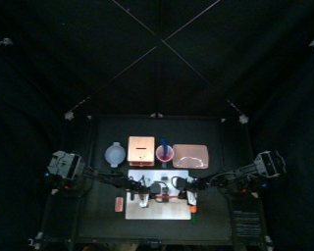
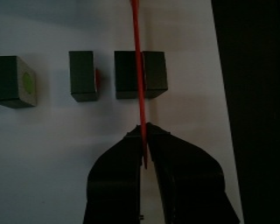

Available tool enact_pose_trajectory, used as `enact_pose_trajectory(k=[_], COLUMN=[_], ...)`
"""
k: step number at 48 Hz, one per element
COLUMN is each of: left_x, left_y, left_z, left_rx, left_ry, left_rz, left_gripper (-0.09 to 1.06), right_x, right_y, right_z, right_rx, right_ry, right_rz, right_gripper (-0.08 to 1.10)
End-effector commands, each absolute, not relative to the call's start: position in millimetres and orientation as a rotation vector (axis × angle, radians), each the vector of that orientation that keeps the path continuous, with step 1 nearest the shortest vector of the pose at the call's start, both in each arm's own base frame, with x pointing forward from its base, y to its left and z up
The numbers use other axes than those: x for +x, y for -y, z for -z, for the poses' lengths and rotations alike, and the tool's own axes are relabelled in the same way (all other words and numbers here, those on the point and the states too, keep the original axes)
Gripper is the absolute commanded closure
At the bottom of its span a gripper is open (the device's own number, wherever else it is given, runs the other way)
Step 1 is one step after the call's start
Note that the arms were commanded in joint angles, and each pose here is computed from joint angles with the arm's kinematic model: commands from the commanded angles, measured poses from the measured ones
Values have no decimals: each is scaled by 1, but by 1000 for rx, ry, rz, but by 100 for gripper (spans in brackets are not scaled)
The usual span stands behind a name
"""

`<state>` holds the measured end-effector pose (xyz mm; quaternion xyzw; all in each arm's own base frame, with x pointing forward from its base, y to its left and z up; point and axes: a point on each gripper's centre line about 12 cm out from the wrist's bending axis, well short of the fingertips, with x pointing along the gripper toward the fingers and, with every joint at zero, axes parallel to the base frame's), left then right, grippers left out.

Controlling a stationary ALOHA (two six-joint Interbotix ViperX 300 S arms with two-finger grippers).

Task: Place sushi on board then cut the sushi with the knife then place the pieces on the plate
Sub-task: Cut the sushi into 4 pieces

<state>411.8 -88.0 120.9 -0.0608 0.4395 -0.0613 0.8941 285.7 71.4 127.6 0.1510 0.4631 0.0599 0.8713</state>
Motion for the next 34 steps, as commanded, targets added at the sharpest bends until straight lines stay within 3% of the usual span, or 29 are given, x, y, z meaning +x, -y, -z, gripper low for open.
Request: enact_pose_trajectory(k=[1,16,34], left_x=[412,412,409], left_y=[91,93,106], left_z=[-123,-114,-120], left_rx=[-141,-149,-142], left_ry=[-911,-934,-922], left_rz=[129,126,156], left_gripper=[47,47,47], right_x=[287,298,298], right_y=[-79,-91,-105], right_z=[-127,-118,-120], right_rx=[313,300,322], right_ry=[-975,-1006,-1011], right_rz=[-145,-164,-192], right_gripper=[65,65,65])
